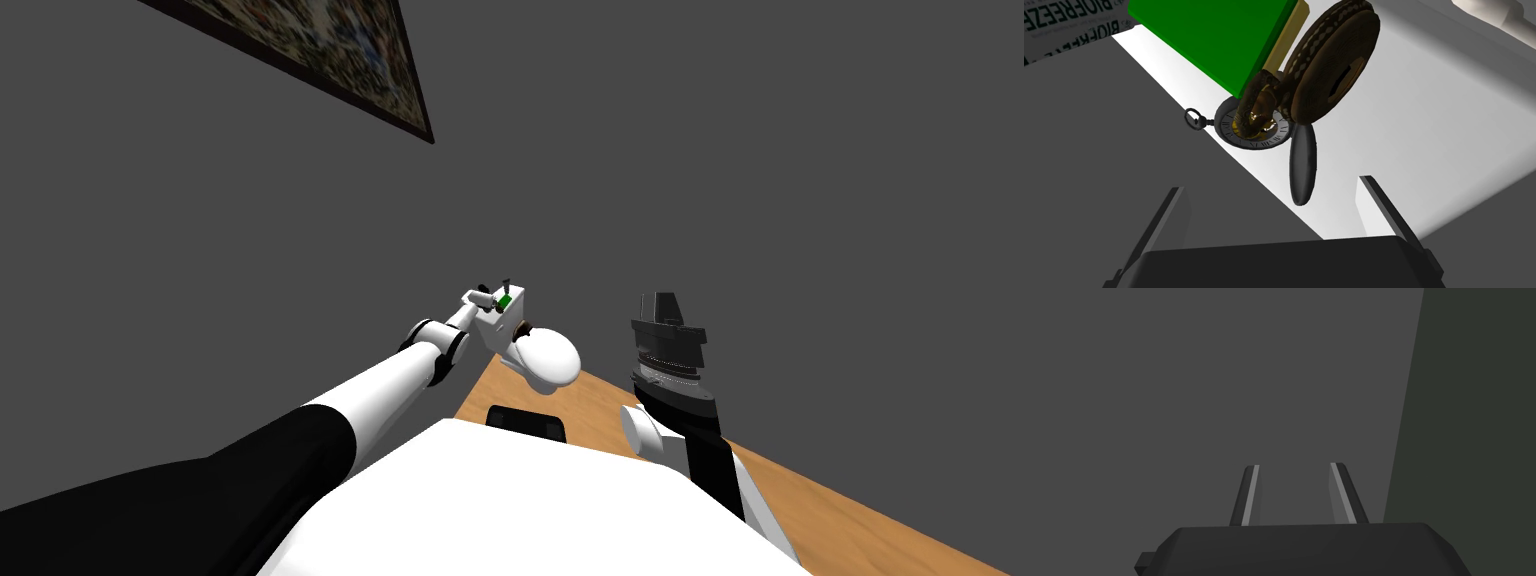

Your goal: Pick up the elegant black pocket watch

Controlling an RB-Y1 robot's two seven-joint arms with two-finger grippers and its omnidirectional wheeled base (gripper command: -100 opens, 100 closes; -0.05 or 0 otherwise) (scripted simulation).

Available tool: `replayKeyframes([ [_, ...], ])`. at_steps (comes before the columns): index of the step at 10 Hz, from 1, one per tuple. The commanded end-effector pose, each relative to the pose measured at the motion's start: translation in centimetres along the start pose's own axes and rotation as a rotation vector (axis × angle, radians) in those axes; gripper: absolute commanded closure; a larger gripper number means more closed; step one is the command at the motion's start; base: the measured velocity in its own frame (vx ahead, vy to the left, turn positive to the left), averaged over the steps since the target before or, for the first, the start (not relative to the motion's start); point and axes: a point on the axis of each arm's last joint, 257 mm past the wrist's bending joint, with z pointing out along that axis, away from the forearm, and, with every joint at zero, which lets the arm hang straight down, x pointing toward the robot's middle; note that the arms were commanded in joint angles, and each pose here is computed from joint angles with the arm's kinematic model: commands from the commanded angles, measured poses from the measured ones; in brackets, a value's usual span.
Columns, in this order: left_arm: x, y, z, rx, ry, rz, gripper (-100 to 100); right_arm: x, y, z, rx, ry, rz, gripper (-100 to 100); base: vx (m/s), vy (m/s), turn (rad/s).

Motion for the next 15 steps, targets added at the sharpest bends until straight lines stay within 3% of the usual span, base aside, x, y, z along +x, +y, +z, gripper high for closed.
replayKeyframes([
  [1, -0.1, 1.3, 0.2, -0.044, -0.008, 0.000, -100, 0.0, 0.0, 0.0, 0.000, 0.000, 0.000, 0, 0.043, -0.021, -0.011],
  [2, -0.2, 3.0, 0.5, -0.086, -0.013, 0.000, -100, 0.0, 0.0, 0.0, 0.000, 0.000, 0.000, 0, 0.049, -0.025, -0.015],
  [4, -0.1, 2.8, 0.5, -0.082, -0.013, -0.001, -100, 0.0, 0.0, 0.0, 0.000, 0.000, 0.000, 0, 0.020, -0.015, 0.000],
  [5, -0.1, 2.8, 0.5, -0.082, -0.013, 0.000, 0, 0.0, 0.0, 0.0, 0.000, 0.000, 0.000, 0, 0.000, 0.000, 0.000],
  [6, -1.4, 3.4, 0.7, -0.082, -0.011, -0.002, -100, 0.0, 0.0, 0.0, 0.000, 0.000, 0.000, 0, 0.030, -0.044, 0.014],
  [15, -5.9, 5.5, 0.8, -0.080, -0.005, 0.007, -100, 0.0, 0.0, 0.0, 0.000, 0.000, 0.000, 0, 0.042, -0.061, 0.011],
])
